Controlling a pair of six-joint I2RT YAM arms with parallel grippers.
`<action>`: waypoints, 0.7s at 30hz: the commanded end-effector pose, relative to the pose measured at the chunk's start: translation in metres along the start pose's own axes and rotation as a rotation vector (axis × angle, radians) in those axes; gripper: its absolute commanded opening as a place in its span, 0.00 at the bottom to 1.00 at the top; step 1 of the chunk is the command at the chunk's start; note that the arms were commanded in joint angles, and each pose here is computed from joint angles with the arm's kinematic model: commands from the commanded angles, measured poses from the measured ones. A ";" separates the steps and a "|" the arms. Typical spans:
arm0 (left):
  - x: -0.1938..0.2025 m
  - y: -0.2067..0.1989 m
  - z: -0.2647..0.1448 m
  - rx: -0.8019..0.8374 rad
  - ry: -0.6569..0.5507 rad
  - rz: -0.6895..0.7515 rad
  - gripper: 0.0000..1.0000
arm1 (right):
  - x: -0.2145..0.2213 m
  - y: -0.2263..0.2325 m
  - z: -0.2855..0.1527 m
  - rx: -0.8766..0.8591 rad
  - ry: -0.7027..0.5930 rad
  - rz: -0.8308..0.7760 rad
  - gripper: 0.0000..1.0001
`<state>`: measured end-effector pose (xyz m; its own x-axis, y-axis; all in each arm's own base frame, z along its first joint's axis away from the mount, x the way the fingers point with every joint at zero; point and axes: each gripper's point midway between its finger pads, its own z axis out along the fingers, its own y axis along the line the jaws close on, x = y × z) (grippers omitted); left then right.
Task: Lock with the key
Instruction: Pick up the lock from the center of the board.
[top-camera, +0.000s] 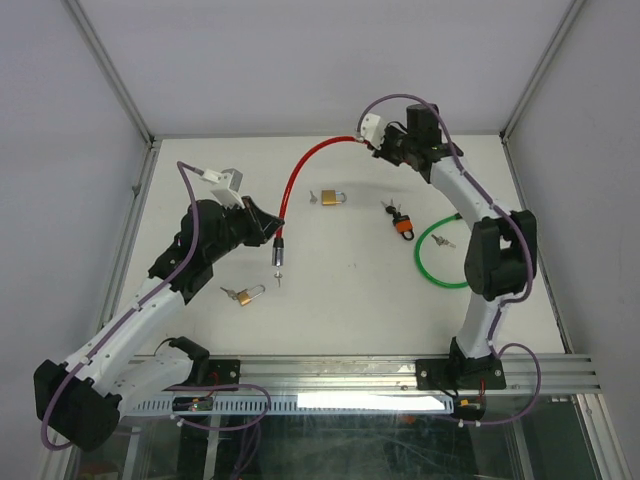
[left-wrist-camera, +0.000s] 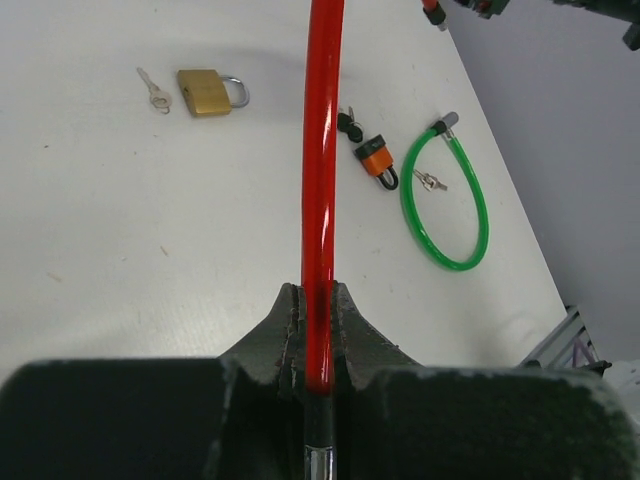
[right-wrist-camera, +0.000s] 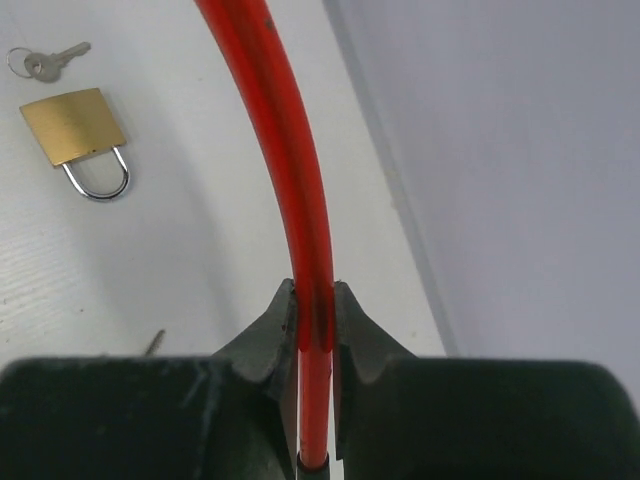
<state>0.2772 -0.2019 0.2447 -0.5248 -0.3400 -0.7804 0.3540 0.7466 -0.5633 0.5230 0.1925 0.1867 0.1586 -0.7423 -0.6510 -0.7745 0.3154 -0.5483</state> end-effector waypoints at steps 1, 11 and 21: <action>-0.014 -0.036 0.004 0.180 -0.054 0.015 0.00 | -0.069 -0.023 -0.070 0.135 -0.155 0.009 0.00; 0.017 -0.041 0.040 0.322 0.017 -0.009 0.00 | -0.097 0.077 -0.158 -0.046 -0.275 0.428 0.00; 0.028 -0.047 0.073 0.399 0.034 -0.034 0.00 | -0.117 0.134 -0.186 -0.198 -0.514 0.627 0.00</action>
<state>0.2980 -0.2691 0.1780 -0.6660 -0.2747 -0.6936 0.4649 0.5742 -0.6739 0.3069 0.1932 0.2530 -0.1368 -0.2564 -0.9568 -0.8448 0.5346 -0.0224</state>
